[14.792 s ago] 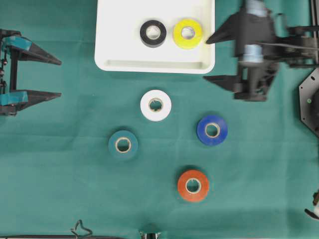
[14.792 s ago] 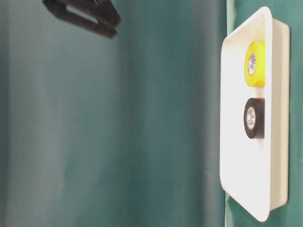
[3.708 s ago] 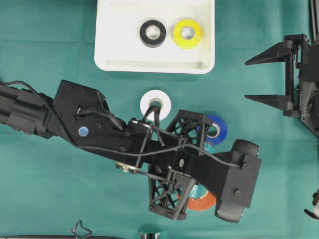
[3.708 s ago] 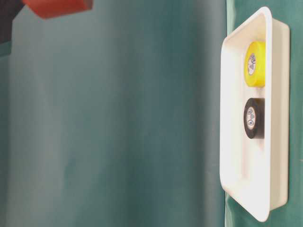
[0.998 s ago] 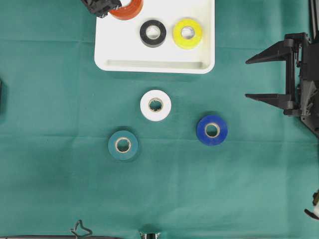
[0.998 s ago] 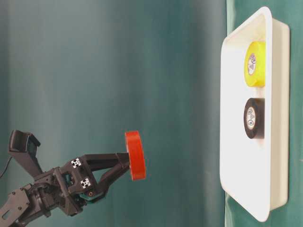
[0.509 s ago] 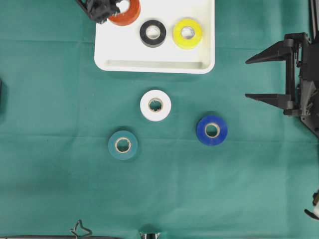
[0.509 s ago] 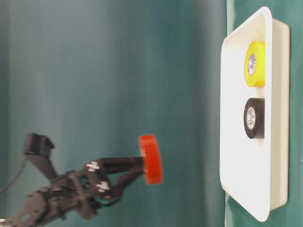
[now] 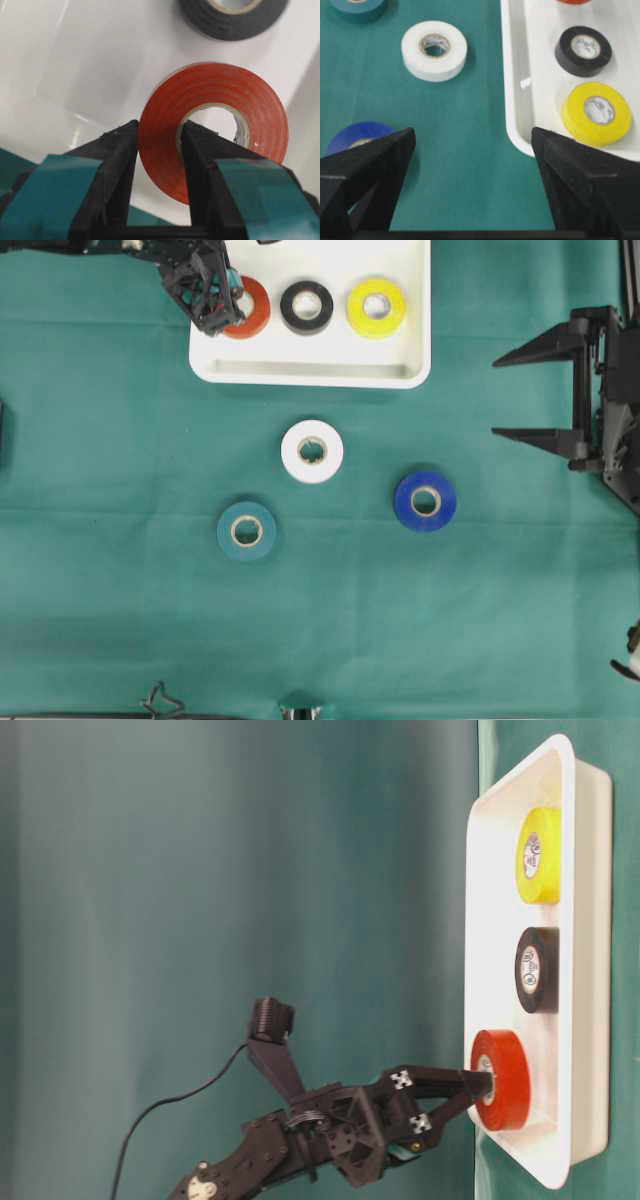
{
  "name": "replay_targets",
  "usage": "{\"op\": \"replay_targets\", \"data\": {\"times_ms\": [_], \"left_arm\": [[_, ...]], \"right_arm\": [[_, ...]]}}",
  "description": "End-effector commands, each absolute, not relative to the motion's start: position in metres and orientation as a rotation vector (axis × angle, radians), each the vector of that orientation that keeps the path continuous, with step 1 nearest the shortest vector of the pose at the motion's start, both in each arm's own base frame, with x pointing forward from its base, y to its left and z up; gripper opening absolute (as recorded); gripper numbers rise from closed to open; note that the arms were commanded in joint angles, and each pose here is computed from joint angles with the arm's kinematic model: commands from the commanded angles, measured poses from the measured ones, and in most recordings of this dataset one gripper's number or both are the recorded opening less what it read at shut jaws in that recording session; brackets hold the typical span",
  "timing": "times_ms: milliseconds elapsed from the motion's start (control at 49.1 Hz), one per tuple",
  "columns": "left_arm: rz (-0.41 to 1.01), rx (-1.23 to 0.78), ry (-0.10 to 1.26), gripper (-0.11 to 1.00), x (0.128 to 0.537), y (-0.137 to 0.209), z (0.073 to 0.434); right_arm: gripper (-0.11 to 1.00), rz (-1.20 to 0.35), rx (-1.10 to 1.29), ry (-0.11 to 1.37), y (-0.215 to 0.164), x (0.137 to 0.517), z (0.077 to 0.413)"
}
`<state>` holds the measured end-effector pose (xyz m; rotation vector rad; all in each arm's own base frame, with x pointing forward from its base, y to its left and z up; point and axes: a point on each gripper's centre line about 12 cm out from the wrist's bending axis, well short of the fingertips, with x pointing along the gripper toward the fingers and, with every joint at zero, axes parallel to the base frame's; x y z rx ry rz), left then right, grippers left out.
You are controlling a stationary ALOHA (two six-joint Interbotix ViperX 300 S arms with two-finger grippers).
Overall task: Pick up the tape from a random location and place it into the white case.
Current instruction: 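Lower the orange roll into the tray and open the left gripper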
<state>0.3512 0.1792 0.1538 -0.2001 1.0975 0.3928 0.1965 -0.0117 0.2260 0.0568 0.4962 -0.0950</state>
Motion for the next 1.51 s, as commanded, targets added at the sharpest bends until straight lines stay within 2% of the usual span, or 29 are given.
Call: {"op": "replay_targets", "data": {"times_ms": [0,285,652,693,876,958,1182,1487], "left_arm": [[0.404,-0.197,1.061,0.22,0.355,0.184,0.159],[0.407,-0.204,1.083,0.22,0.354,0.188,0.145],[0.404,-0.198,1.07,0.23,0.358,0.188,0.149],[0.4,-0.193,1.069,0.29,0.358,0.187,0.149],[0.376,-0.154,1.055,0.82,0.362,0.184,0.152],[0.375,-0.151,1.054,0.97,0.362,0.184,0.153],[0.373,-0.144,1.042,0.97,0.362,0.182,0.168],[0.373,-0.115,0.961,0.97,0.359,0.175,0.25]], "right_arm": [[0.9,-0.094,0.053,0.473,-0.012,0.2,0.235],[0.9,-0.095,0.054,0.475,-0.012,0.2,0.234],[0.9,-0.096,0.051,0.479,-0.012,0.2,0.234],[0.9,-0.097,0.053,0.479,-0.012,0.2,0.234],[0.9,-0.097,0.053,0.481,-0.012,0.2,0.234],[0.9,-0.097,0.053,0.481,-0.012,0.2,0.234],[0.9,-0.097,0.053,0.479,-0.012,0.2,0.234],[0.9,-0.099,0.054,0.483,-0.013,0.2,0.235]]}}
